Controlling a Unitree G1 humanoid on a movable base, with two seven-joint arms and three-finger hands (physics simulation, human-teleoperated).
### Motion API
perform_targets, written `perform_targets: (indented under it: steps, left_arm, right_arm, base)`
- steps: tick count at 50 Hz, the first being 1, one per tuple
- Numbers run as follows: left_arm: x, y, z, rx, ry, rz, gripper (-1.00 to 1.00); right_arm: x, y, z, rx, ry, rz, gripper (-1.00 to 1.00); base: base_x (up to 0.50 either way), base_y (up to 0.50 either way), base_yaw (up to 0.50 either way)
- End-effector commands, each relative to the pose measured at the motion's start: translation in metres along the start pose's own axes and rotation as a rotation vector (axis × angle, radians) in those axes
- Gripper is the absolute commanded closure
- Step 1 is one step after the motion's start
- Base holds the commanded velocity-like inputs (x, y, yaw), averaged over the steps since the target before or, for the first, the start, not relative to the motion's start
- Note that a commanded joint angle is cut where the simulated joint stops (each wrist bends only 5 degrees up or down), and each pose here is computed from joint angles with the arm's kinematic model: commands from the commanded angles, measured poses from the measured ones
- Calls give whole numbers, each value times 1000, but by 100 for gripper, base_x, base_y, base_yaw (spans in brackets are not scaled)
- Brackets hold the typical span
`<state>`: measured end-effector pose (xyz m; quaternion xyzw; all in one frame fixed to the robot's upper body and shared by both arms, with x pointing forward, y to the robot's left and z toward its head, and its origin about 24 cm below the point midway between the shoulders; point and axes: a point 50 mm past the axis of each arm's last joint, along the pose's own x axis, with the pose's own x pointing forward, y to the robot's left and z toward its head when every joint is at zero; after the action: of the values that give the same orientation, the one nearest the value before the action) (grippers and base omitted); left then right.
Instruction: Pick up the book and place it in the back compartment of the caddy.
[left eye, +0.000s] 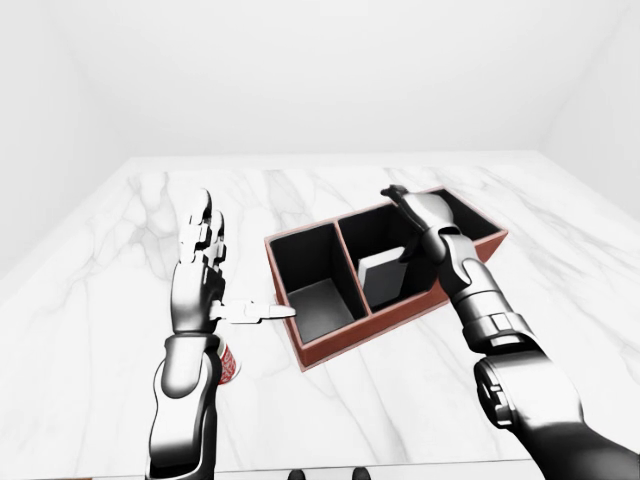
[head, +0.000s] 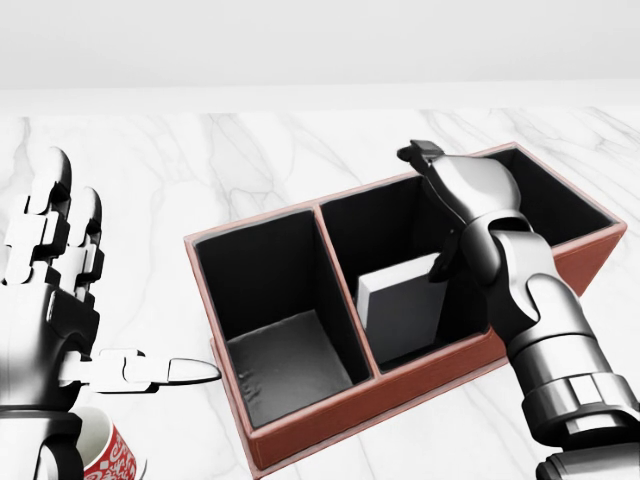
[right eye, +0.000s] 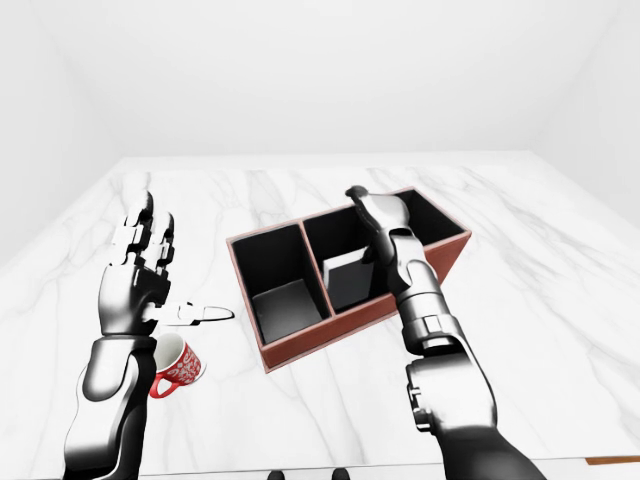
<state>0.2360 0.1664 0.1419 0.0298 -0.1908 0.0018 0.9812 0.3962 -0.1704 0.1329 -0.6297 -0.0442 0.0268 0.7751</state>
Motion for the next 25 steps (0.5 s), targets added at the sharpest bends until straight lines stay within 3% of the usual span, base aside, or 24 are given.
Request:
perform_targets:
  steps: [1,10,25]
  left_arm:
    - [0,0,0,0,1,1,-100]
    - [1,0,-1,1,2,1,-100]
    - [0,0,-1,0,5,0,-100]
  right_arm:
    - [-9,25,-15,-29,48,38,-100]
    - [-14,15,-10,3,15,16,-100]
    - [-56,-51,26,140,-163,-125,-100]
  base:
    - [0,0,0]
    - [0,0,0]
    - [0,0,0]
